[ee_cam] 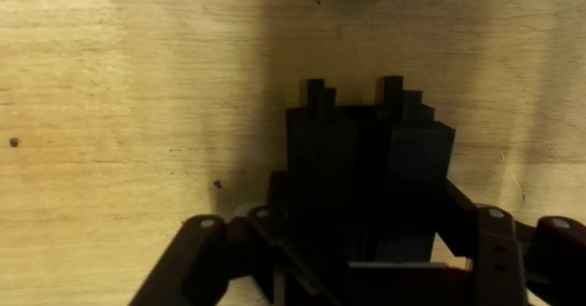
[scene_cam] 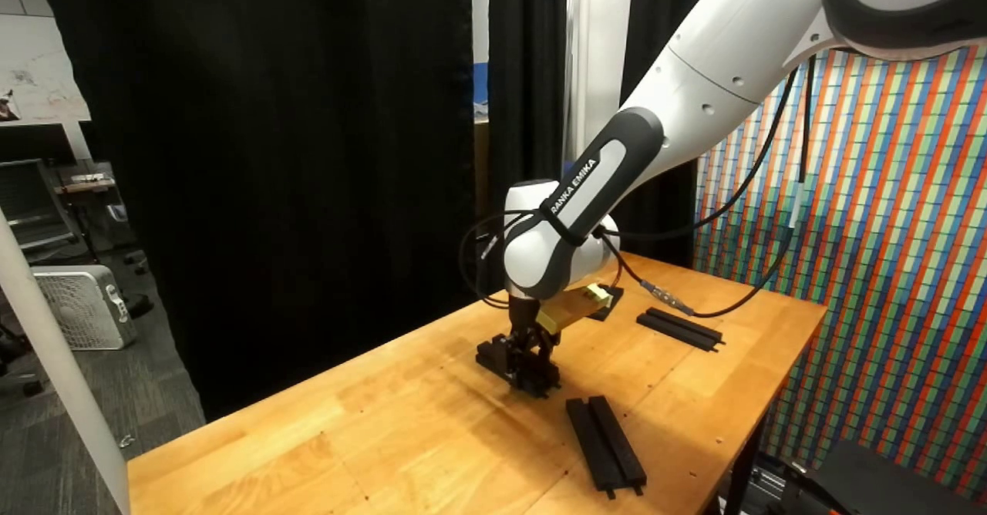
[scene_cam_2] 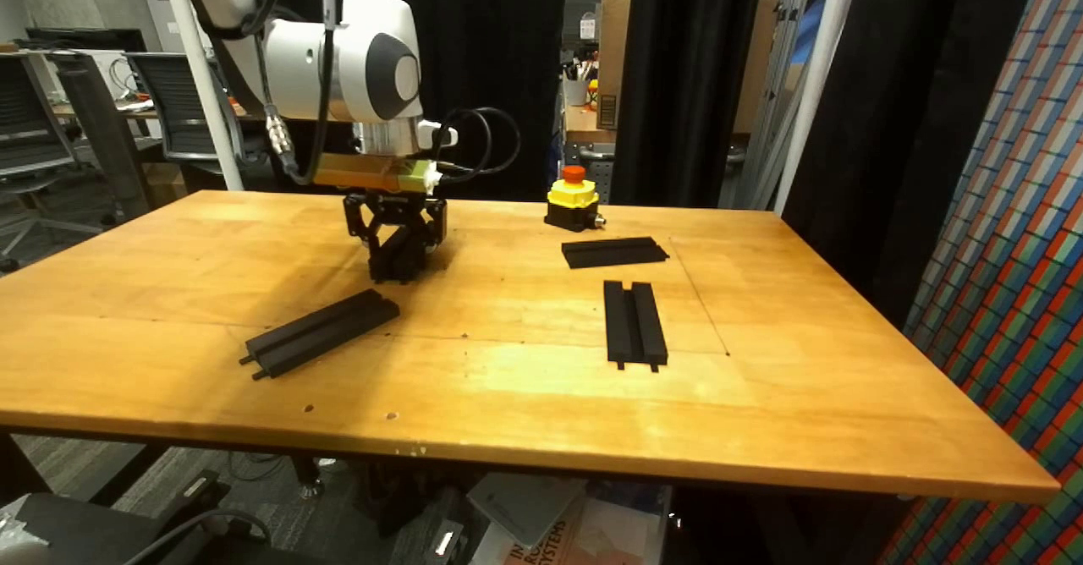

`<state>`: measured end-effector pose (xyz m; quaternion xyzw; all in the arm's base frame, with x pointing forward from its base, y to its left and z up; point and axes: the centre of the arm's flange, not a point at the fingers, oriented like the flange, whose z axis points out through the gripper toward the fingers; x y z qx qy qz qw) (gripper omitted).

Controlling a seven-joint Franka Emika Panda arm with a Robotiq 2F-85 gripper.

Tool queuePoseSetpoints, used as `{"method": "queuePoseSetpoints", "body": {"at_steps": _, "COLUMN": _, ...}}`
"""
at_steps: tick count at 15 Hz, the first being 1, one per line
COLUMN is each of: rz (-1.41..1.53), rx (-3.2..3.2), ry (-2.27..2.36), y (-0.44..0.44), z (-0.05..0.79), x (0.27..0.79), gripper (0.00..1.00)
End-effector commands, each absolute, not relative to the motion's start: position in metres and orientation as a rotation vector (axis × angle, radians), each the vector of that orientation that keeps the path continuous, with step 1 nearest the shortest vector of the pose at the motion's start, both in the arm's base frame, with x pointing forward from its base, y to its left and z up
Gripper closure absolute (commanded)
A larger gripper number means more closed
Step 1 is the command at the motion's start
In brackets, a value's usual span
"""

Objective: Arrange the black objects together

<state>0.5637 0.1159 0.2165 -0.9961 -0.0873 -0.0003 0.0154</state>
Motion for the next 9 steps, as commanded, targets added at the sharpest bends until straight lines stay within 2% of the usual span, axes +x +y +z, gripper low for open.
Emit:
{"method": "queuePoseSetpoints", "body": {"at_steps": 1, "rz": -0.031, "rx": -3.087, "ry": -0.246, "y": 0.118, "z": 0.224, "x": 0.557, "gripper": 0.00}}
{"method": "queuePoseSetpoints", "body": {"at_steps": 5, "rz": -0.048, "rx": -3.124, "ry": -0.123, "y": 0.114, "z": 0.244, "x": 0.536, "gripper": 0.00}}
{"method": "queuePoseSetpoints", "body": {"at_steps": 9, "rz": -0.083, "rx": -3.163, "ry": 0.183, "y": 0.102, "z": 0.264, "x": 0.491, "gripper": 0.00}}
